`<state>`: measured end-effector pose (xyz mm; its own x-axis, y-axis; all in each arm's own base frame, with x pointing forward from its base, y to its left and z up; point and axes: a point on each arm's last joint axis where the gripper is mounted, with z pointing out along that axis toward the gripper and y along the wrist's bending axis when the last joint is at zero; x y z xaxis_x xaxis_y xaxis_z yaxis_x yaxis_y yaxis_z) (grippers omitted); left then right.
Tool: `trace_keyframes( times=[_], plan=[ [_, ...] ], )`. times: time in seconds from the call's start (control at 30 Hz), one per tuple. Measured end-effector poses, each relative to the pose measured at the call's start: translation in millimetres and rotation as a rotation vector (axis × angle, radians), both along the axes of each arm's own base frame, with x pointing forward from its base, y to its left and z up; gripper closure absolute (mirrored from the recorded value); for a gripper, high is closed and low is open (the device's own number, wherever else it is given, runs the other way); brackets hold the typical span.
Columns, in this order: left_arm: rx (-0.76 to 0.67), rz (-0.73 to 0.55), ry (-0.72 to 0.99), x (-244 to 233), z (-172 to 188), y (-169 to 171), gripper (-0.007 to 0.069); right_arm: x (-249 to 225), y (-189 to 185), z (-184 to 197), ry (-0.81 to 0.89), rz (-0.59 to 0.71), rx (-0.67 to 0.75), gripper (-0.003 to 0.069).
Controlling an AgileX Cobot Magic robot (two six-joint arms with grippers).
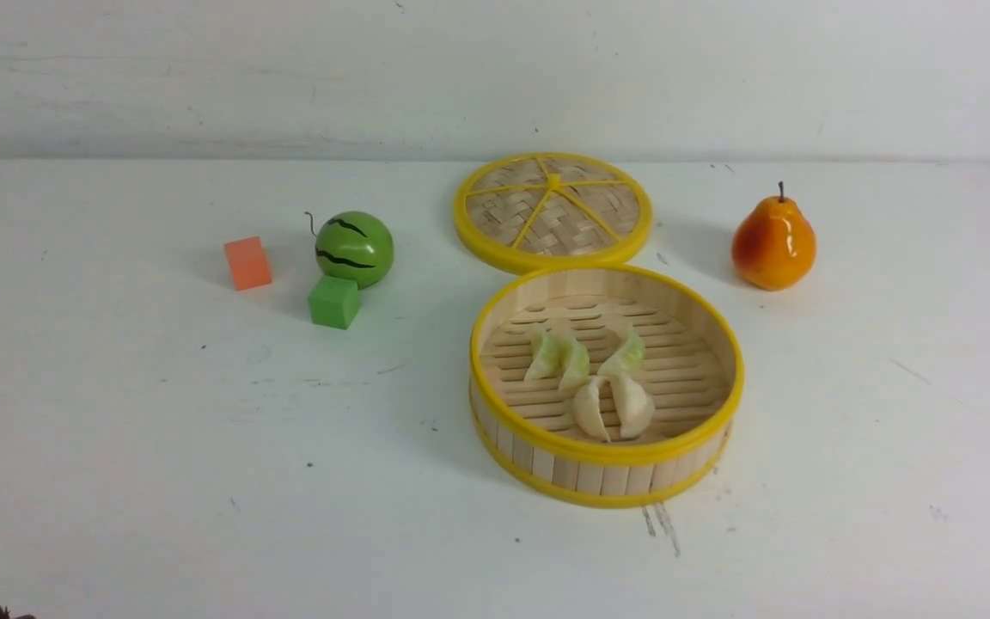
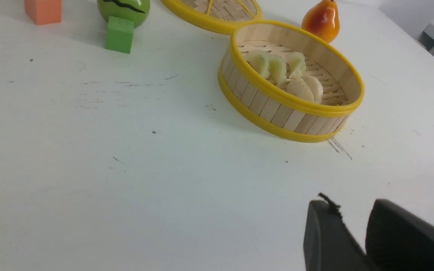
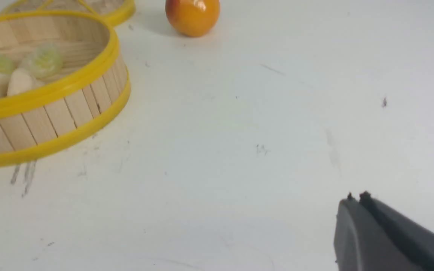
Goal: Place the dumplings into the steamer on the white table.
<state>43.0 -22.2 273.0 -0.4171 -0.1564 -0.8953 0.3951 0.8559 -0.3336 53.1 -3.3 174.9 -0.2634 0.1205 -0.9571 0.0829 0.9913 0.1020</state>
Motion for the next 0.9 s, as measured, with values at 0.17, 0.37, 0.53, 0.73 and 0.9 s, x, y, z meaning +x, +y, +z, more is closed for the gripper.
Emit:
trace_keyframes(
  times=[0.17, 0.37, 0.53, 0.73, 0.9],
  plan=[
    [0.001, 0.000, 0.001, 0.1, -0.3, 0.0, 0.0461, -0.6, -0.1, -1.2, 0.020, -0.001, -0.001, 0.0680],
    [0.001, 0.000, 0.001, 0.1, -0.3, 0.0, 0.0461, -0.7, -0.1, -1.2, 0.023, -0.001, -0.001, 0.0680],
    [0.001, 0.000, 0.002, 0.2, -0.8, -0.1, 0.0461, -0.7, -0.1, -1.2, 0.023, -0.001, -0.001, 0.0679],
    [0.001, 0.000, 0.002, 0.2, -0.8, -0.1, 0.0459, -0.7, -0.1, -1.2, 0.023, -0.001, -0.001, 0.0674],
    [0.001, 0.000, 0.002, 0.2, -0.8, -0.1, 0.0459, -0.7, -0.1, -1.2, 0.023, -0.001, -0.001, 0.0671]
  ],
)
